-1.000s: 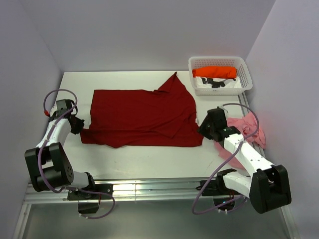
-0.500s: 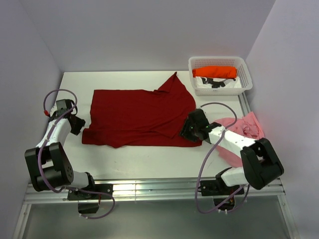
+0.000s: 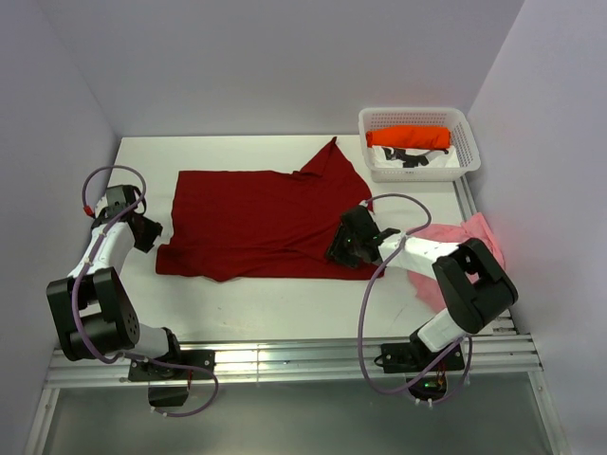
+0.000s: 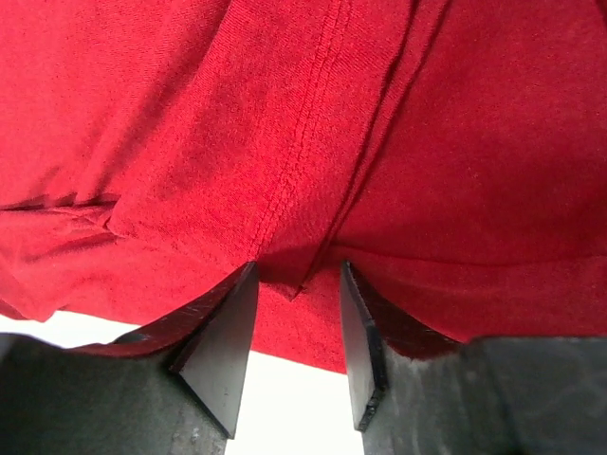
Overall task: Roll the t-shirts
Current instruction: Fold the tshirt
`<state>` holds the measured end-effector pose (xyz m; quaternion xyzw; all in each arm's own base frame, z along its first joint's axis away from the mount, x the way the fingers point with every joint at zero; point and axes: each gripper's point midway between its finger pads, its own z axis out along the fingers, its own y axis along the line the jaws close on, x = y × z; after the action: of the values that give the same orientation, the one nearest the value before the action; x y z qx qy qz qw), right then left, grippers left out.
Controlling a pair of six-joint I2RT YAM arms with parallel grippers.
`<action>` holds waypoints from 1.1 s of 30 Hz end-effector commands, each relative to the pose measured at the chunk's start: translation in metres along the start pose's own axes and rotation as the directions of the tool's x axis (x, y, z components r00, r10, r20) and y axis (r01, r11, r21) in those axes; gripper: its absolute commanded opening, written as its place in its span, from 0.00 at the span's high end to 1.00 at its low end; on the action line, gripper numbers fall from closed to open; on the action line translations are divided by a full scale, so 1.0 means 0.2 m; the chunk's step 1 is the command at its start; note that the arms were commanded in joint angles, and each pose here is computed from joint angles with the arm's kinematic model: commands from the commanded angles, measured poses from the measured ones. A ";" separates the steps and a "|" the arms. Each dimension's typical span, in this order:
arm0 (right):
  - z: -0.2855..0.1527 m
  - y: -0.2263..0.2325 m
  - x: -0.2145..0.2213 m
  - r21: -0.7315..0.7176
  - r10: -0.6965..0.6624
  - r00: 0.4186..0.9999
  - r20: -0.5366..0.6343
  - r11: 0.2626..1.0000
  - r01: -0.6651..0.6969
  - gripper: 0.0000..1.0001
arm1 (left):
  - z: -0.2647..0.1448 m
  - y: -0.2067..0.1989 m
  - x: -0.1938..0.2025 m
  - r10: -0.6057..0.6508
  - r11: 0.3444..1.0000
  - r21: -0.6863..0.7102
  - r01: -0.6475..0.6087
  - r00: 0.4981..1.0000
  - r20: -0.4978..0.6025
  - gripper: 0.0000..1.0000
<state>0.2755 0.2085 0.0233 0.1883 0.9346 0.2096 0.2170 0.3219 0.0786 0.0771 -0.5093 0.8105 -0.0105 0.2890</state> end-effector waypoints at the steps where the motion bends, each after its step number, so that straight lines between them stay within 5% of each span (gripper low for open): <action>1: 0.00 0.11 -0.06 -0.050 0.019 0.999 0.046 0.999 -0.016 0.54 | -0.02 -0.07 -0.05 0.010 0.999 0.045 -0.011 1.000 0.023 0.62; 12: -0.04 0.20 -0.15 -0.058 0.014 0.997 0.077 0.998 -0.009 1.00 | -0.03 -0.08 -0.05 0.015 0.998 0.063 -0.016 1.000 0.019 0.63; 33: 0.11 0.63 -0.50 -0.080 -0.102 0.980 0.169 0.990 0.117 1.00 | -0.03 -0.08 -0.01 0.030 0.997 0.075 -0.031 0.999 0.009 0.64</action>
<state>0.3913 0.2701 0.0892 0.1657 0.9138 0.2290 0.2918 0.3248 0.0724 0.0779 -0.4972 0.8177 -0.0243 0.2891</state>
